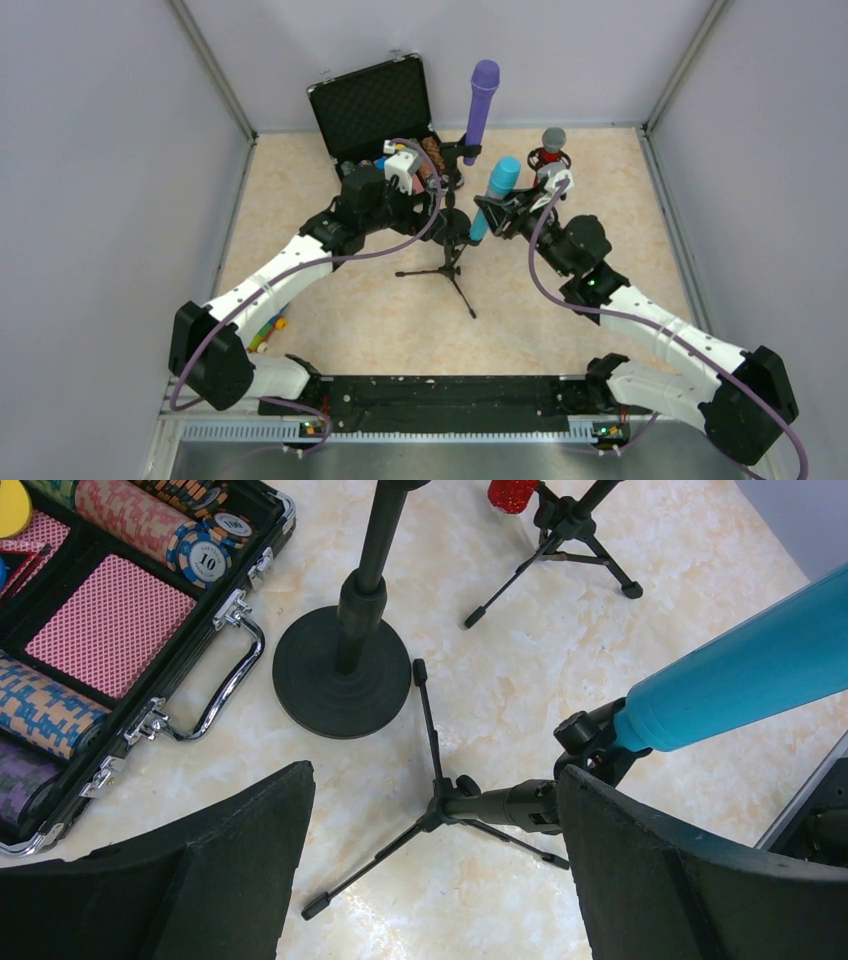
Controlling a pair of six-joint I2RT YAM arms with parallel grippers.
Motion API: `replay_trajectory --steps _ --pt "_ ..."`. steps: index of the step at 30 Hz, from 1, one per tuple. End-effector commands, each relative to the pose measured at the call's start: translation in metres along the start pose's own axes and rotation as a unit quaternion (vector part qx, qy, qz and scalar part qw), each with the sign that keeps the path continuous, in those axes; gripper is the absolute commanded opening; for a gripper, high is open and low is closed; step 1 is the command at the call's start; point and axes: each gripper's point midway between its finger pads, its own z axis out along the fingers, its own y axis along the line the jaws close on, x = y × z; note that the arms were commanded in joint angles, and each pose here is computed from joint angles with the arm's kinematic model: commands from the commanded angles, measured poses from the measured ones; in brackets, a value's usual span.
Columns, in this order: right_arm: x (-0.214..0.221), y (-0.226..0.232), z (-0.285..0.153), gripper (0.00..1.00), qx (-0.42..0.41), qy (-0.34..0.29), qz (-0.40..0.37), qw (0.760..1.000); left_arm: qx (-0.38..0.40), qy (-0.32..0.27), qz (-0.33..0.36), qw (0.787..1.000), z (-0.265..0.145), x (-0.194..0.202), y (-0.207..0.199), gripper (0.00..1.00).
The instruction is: Attach the microphones to the stand
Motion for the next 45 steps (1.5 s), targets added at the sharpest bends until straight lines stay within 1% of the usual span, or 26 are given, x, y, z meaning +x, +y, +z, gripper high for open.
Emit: replay_trajectory --steps 1,17,24,45 --pt "0.038 -0.007 -0.009 0.00 0.003 0.058 -0.004 0.998 -0.001 -0.035 0.009 0.999 -0.002 -0.026 -0.002 0.95" --pt "0.072 -0.011 -0.007 0.00 -0.003 0.095 -0.005 0.995 0.008 -0.030 0.008 0.999 0.001 -0.023 -0.004 0.94" --pt "0.090 -0.013 -0.008 0.00 0.005 0.125 0.010 0.992 0.012 -0.029 0.008 0.999 0.001 -0.022 -0.005 0.93" --pt "0.131 -0.018 -0.019 0.00 0.009 0.146 0.003 0.989 0.025 -0.026 0.009 0.999 0.001 -0.022 -0.010 0.93"
